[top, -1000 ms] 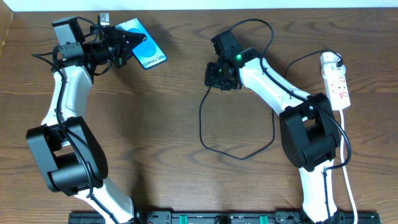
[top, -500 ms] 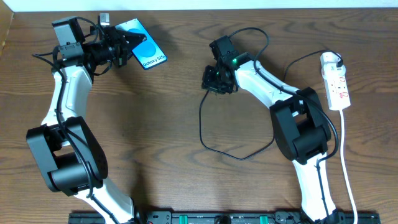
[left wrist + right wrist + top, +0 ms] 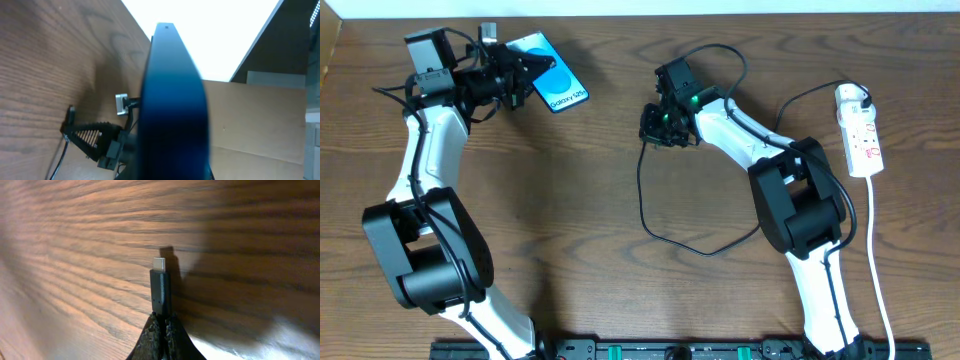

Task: Plug charger to phone and switch on socket
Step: 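Grasp the black USB-C plug end with the right gripper and lift, then carry the USB-C plug with the right gripper toward the phone's bottom port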

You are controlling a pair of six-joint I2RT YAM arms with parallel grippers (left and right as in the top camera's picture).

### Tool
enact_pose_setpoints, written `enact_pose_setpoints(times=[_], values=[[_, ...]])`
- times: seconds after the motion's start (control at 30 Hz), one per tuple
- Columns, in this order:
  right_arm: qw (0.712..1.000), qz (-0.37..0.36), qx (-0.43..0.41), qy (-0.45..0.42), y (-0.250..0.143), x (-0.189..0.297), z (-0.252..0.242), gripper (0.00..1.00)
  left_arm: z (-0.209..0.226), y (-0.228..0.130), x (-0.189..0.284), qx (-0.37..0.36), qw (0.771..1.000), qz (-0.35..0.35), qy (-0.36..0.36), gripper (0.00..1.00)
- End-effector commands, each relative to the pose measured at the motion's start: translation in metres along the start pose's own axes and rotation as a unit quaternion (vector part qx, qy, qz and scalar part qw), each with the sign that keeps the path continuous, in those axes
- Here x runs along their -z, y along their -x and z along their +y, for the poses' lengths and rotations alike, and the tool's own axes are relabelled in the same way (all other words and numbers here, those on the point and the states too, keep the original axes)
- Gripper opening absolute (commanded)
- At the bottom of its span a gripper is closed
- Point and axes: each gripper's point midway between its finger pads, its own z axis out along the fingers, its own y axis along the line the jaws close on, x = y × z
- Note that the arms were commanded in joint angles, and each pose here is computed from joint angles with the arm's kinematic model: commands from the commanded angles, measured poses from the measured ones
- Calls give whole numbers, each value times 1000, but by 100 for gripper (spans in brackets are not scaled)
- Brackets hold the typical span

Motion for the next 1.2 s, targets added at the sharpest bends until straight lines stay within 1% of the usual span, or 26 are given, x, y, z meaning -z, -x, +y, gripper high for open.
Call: enact_pose_setpoints(times=[0.0, 0.07, 0.17, 0.23, 0.3, 0.43, 0.57, 0.77, 0.93, 1.07, 1.17], values=[[998, 24, 57, 14, -3, -6, -13, 1, -21, -4, 4, -28, 999, 12, -19, 8], [995, 35, 78, 59, -1, 5, -3, 1, -21, -4, 4, -28, 999, 12, -20, 7], [978, 56, 130, 155, -2, 31, 21, 1, -22, -6, 4, -28, 999, 17, -24, 7], [965, 62, 161, 199, -5, 50, 32, 1, -24, -8, 4, -28, 999, 24, -29, 7], [956, 65, 182, 221, -8, 69, 41, 1, -26, -12, 4, -30, 998, 33, -37, 7], [946, 68, 218, 230, -20, 104, 56, 1, -32, -18, 5, -33, 997, 51, -53, 7], [934, 80, 263, 230, -46, 141, 73, 1, -37, -25, 7, -36, 994, 71, -70, 7], [922, 95, 297, 230, -77, 178, 91, 1, -43, -33, 9, -55, 990, 91, -89, 7], [918, 96, 303, 235, -88, 188, 106, 1, -44, -35, 7, -56, 990, 95, -90, 7], [915, 113, 308, 235, -104, 181, 118, 1, -45, -37, 4, -56, 989, 99, -91, 7], [917, 115, 308, 225, -112, 173, 127, 1, -46, -41, 2, -58, 988, 106, -94, 7]])
